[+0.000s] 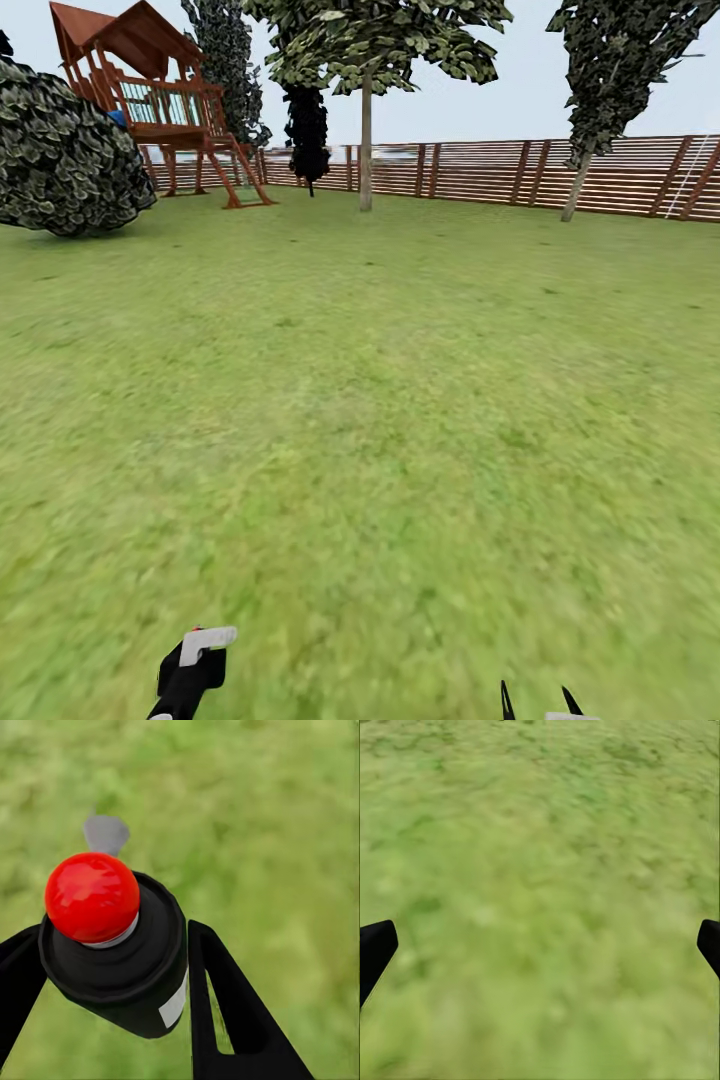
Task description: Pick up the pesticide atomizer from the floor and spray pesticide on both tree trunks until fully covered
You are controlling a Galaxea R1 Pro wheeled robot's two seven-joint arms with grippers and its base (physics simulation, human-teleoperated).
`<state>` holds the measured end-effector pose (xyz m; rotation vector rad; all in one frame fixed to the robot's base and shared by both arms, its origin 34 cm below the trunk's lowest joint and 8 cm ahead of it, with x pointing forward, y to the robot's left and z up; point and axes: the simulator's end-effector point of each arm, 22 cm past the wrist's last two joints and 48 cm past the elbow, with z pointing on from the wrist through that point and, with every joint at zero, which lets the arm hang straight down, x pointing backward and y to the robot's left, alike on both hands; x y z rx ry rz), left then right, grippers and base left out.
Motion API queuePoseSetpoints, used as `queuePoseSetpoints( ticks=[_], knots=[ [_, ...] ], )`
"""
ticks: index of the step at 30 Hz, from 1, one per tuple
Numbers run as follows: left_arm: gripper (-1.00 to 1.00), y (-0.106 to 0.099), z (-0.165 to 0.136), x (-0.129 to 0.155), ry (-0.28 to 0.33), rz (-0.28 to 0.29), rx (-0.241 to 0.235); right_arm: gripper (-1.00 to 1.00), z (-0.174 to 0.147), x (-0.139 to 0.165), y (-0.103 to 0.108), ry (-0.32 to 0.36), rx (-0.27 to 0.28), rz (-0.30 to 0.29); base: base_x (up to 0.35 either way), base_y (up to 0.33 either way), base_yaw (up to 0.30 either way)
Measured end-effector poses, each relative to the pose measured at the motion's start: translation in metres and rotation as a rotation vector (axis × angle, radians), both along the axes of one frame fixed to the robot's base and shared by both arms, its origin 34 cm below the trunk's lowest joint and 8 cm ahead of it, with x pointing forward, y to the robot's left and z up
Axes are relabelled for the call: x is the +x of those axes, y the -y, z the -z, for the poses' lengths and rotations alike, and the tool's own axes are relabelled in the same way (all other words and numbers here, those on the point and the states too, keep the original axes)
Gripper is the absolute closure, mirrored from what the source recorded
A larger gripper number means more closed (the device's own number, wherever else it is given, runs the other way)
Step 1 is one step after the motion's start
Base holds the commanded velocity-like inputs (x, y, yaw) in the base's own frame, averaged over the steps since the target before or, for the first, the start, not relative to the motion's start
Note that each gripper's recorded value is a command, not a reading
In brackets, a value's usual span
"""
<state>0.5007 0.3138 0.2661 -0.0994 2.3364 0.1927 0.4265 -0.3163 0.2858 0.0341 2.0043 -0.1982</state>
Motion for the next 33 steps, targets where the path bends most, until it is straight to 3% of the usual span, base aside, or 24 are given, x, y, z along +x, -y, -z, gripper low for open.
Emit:
queuePoseSetpoints(
  ticks=[33],
  knots=[
    [1.00,0.0011,0.0007,-0.0008,-0.002,0.002,-0.001,-1.00,0.0000,-0.0001,0.0001,0.000,0.000,0.000,0.340,0.000,0.000]
  ],
)
